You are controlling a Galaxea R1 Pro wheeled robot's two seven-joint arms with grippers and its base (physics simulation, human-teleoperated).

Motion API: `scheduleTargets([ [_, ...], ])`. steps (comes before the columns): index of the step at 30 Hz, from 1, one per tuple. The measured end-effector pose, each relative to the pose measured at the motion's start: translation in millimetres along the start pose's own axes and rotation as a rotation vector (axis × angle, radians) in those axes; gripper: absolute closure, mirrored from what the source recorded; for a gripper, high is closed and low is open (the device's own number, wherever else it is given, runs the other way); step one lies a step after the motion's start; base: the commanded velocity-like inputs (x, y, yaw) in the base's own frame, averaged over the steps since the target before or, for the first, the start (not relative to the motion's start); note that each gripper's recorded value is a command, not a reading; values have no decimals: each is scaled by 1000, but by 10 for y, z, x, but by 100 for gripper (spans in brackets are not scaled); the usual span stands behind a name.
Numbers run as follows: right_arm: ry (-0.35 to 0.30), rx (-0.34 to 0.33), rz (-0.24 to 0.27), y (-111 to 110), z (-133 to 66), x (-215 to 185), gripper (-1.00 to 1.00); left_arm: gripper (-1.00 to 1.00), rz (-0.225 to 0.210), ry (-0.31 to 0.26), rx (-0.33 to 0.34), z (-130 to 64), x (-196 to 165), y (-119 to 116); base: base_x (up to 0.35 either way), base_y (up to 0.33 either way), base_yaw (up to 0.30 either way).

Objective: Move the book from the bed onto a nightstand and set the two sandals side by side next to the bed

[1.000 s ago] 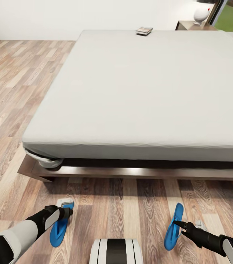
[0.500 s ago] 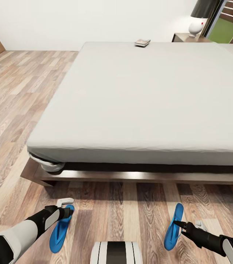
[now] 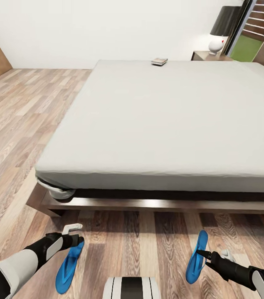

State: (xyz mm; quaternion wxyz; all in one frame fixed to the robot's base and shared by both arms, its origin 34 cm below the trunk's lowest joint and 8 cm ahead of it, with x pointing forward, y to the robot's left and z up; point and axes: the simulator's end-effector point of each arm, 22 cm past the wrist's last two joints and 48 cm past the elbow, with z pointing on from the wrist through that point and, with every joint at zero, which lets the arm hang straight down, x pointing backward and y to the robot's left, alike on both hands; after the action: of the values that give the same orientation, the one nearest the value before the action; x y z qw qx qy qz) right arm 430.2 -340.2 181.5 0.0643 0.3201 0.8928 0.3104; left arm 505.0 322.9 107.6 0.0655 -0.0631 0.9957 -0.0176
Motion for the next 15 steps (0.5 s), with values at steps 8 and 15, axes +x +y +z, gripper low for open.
scheduleTargets([
  [8,-17,-9,-20,86,-40,-49,100,-100,2,-33,330,-291,-157,-345,0,0,0],
  [15,-17,6,-33,57,-33,-48,100,-100,-29,-34,700,-819,74,-301,0,0,0],
])
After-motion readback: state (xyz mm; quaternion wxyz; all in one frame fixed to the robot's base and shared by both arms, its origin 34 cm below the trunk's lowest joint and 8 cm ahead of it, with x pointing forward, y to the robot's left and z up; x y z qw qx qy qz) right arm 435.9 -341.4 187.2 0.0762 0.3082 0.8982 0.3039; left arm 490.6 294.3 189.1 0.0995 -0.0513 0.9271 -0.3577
